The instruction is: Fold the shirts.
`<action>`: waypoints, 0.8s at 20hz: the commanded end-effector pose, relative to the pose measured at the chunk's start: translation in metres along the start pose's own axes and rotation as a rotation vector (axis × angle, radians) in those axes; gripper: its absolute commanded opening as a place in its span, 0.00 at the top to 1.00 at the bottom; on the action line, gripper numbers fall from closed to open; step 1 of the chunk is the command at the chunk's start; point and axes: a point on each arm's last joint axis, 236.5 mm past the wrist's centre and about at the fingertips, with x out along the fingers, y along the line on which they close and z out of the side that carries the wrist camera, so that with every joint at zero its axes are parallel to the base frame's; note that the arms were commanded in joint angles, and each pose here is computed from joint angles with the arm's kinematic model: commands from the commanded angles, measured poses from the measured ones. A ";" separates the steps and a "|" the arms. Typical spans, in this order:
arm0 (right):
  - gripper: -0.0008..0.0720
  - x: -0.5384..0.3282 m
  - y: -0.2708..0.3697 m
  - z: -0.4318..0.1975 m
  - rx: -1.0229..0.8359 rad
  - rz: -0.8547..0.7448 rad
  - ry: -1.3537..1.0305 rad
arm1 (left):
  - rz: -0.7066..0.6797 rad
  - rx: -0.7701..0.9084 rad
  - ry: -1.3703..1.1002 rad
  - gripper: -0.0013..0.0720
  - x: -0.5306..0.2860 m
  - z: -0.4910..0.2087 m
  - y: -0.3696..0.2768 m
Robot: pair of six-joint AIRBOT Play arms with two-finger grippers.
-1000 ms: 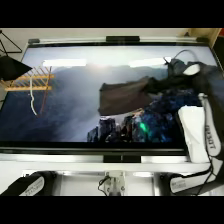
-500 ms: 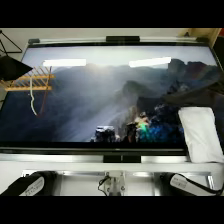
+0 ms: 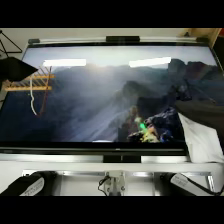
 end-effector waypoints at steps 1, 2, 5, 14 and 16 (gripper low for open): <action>0.88 0.005 -0.055 -0.045 0.105 -0.201 0.117 | -0.029 0.035 0.014 0.94 0.004 -0.003 -0.014; 0.88 0.013 -0.061 -0.058 0.128 -0.201 0.146 | -0.032 0.038 0.015 0.94 0.005 -0.004 -0.015; 0.88 0.047 -0.083 -0.101 0.221 -0.202 0.240 | -0.036 0.040 0.017 0.94 0.005 -0.004 -0.017; 0.20 0.056 -0.097 -0.067 0.242 -0.179 0.060 | -0.030 0.024 0.024 0.94 0.018 -0.001 -0.008; 0.20 0.013 -0.061 -0.002 0.104 -0.124 -0.175 | 0.009 0.035 0.068 0.94 0.033 -0.007 0.004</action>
